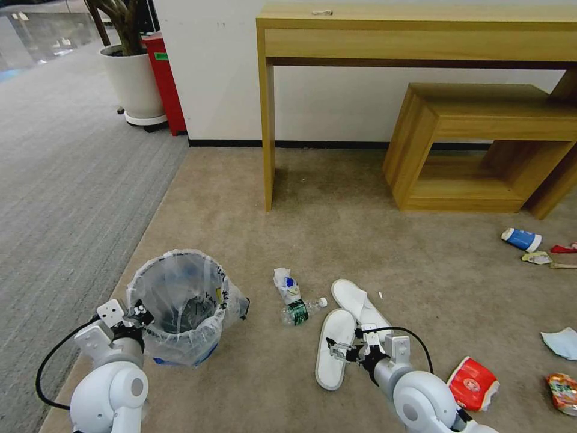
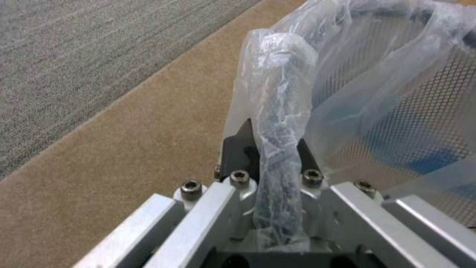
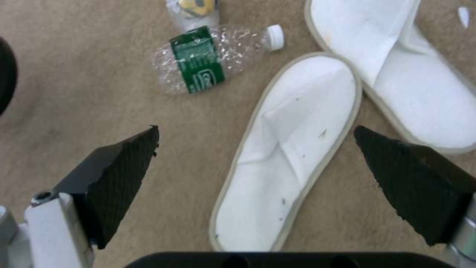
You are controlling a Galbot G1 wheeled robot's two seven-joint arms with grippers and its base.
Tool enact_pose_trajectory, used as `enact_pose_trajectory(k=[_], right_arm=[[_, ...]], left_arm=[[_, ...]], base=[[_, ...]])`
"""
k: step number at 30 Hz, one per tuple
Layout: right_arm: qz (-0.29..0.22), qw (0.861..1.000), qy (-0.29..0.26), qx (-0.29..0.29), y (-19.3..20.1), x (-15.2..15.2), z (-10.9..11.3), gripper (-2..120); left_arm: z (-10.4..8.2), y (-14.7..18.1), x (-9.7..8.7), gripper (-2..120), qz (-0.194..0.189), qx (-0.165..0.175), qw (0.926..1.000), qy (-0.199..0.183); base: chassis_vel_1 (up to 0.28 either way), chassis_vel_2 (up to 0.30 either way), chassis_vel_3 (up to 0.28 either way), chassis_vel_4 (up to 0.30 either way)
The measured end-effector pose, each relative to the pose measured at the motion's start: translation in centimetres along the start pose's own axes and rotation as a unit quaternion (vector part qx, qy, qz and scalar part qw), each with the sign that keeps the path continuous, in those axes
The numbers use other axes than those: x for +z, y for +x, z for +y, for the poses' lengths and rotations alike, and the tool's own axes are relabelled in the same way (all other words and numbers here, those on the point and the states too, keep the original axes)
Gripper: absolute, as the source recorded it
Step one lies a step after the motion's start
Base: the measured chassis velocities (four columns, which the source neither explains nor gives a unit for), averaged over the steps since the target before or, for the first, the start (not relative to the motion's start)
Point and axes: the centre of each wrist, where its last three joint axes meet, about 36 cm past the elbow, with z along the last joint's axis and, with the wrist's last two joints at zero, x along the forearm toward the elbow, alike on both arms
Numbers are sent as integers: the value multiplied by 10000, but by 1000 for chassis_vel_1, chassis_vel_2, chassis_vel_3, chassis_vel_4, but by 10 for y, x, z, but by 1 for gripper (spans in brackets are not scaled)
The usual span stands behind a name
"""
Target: Pick up the trash bin and place the garbage on the floor into it.
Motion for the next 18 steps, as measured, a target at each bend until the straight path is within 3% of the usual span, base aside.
enact_pose_trajectory(k=[18], right_arm=[[-5, 9998, 140, 157, -21, -2, -4, 100]], left_arm=[[1, -3, 0, 2, -4, 0, 10000, -14]], base=[[0, 0, 0, 0]])
